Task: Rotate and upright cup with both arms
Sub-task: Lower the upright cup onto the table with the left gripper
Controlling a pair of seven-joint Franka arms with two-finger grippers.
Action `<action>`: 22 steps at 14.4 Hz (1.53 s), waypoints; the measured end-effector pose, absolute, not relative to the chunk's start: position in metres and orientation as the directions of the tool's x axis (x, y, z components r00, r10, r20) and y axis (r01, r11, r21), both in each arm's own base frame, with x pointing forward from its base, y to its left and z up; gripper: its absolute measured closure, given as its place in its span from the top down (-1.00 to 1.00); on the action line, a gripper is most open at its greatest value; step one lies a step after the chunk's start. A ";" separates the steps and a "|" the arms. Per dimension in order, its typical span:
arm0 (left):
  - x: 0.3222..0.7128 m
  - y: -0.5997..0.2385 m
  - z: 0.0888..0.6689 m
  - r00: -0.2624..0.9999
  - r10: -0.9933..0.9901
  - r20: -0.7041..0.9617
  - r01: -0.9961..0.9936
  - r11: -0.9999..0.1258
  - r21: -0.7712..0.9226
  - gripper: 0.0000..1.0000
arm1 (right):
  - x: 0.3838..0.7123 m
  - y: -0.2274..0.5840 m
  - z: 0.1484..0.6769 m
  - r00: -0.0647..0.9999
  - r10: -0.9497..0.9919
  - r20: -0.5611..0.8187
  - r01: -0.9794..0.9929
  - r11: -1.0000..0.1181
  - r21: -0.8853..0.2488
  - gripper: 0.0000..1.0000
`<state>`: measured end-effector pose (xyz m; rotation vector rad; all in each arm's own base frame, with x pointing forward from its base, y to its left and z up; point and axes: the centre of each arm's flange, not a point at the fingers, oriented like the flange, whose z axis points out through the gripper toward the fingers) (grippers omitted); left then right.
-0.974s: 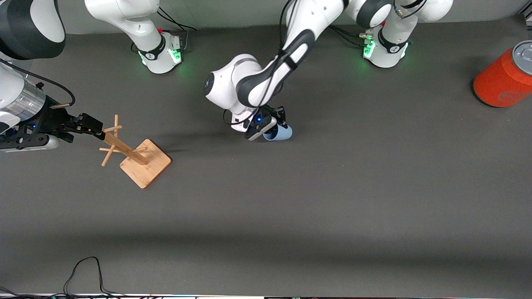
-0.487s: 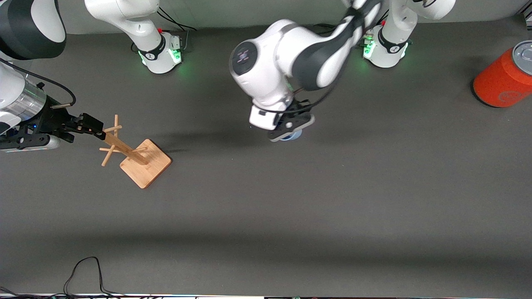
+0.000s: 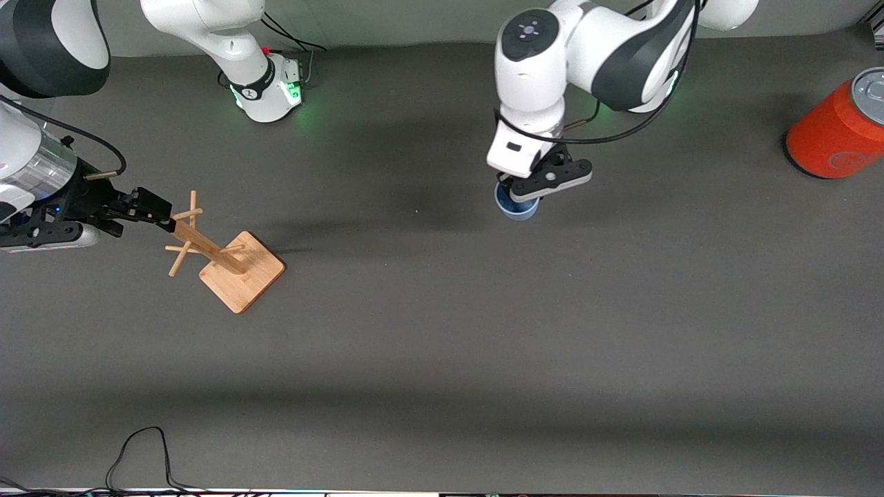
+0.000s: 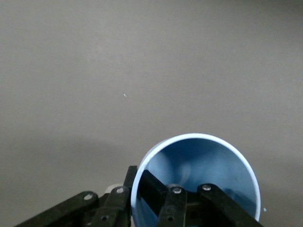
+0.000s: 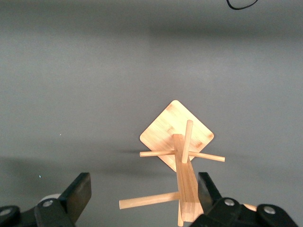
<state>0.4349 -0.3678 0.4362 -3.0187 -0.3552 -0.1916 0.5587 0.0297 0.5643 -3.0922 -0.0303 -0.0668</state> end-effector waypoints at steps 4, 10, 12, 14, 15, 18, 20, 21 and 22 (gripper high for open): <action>0.427 -0.343 0.369 0.980 0.152 0.126 0.151 -0.988 0.019 -0.84 | 0.558 0.030 0.566 0.999 0.019 0.047 0.021 -0.999 -0.048 1.00; 0.426 -0.347 0.288 0.985 0.106 0.139 0.098 -0.993 0.061 -0.84 | 0.558 0.029 0.567 0.999 0.018 0.048 0.020 -0.999 -0.048 1.00; 0.427 -0.349 0.261 0.988 0.079 0.134 0.072 -0.996 0.057 -0.84 | 0.558 0.029 0.567 0.999 0.017 0.049 0.019 -0.999 -0.049 1.00; 0.428 -0.349 0.242 0.990 0.060 0.131 0.053 -0.997 0.055 -0.84 | 0.558 0.028 0.567 0.999 0.016 0.049 0.018 -0.999 -0.049 1.00; 0.428 -0.349 0.236 0.989 0.054 0.135 0.047 -0.997 0.060 -0.84 | 0.558 0.028 0.567 0.999 0.015 0.049 0.018 -0.999 -0.049 1.00; 0.429 -0.351 0.228 0.988 0.048 0.149 0.037 -0.997 0.075 -0.84 | 0.557 0.028 0.569 0.999 0.015 0.051 0.018 -0.999 -0.049 1.00; 0.429 -0.351 0.228 0.988 0.039 0.149 0.028 -0.997 0.073 -0.84 | 0.557 0.028 0.569 0.998 0.015 0.053 0.018 -0.999 -0.049 1.00; 0.430 -0.351 0.228 0.988 0.035 0.149 0.024 -0.997 0.073 -0.83 | 0.557 0.028 0.570 0.998 0.015 0.053 0.018 -0.999 -0.049 1.00; 0.429 -0.351 0.227 0.988 0.031 0.148 0.020 -0.997 0.071 -0.73 | 0.557 0.028 0.570 0.998 0.015 0.054 0.018 -0.999 -0.049 1.00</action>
